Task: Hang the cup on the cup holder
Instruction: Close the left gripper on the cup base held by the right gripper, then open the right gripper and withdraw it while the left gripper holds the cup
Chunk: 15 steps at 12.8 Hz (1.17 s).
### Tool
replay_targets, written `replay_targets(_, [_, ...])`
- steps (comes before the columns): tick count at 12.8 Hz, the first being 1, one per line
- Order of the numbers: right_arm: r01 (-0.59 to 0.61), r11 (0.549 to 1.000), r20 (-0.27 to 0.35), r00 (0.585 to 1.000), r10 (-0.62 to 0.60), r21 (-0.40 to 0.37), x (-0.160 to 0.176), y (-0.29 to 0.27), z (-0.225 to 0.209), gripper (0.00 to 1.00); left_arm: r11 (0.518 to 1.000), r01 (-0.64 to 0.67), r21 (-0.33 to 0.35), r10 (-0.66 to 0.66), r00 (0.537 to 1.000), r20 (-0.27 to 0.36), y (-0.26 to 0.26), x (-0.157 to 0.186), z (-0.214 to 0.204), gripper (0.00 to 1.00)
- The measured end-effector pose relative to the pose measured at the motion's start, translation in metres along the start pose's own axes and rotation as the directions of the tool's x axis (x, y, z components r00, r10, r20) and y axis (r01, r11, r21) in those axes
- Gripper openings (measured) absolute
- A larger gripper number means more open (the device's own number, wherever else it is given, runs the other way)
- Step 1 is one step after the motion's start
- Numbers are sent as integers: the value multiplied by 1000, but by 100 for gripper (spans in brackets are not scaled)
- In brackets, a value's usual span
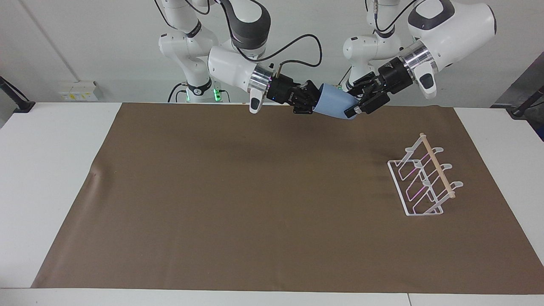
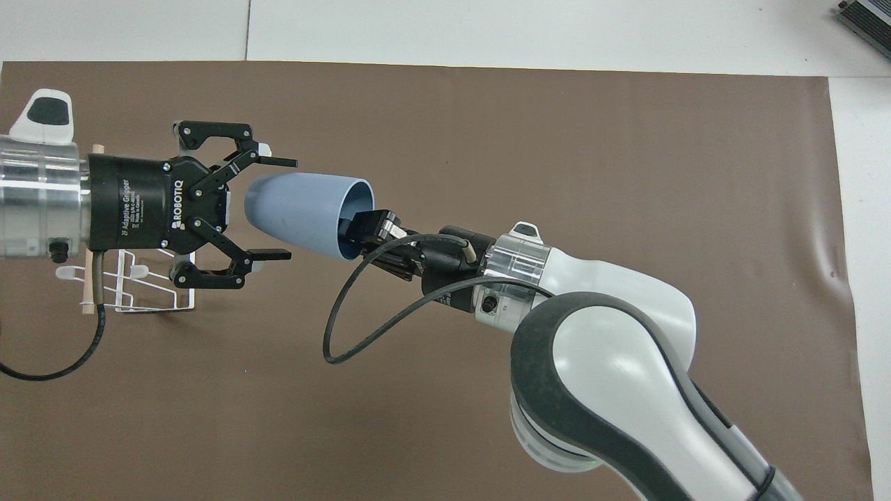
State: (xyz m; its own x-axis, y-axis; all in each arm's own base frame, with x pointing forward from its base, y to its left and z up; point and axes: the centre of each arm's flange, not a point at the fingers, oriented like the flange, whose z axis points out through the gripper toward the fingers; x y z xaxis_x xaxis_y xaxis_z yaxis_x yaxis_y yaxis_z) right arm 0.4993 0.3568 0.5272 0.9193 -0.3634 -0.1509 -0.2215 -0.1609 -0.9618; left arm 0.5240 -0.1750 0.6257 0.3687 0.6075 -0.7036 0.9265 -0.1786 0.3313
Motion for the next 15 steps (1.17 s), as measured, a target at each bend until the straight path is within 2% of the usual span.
replay_targets(1, [-1, 1000, -1, 1000, 1, -1, 0, 1, 0, 6, 1000, -10, -7, 10, 1000, -4, 1, 0, -1, 75])
replay_targets(7, [-3, 1000, -3, 1000, 3, -2, 0, 1, 0, 6, 1000, -15, -8, 15, 1000, -5, 1, 0, -1, 74])
replay_targets(10, [-49, 999, -50, 998, 49, -8, 5, 2, -5, 35, 1000, -11, -4, 11, 1000, -8, 0, 3, 1, 74])
replay_targets(15, [-23, 1000, -59, 998, 22, -11, 6, 0, -6, 95, 1000, -11, 0, 11, 1000, -25, -1, 7, -1, 74])
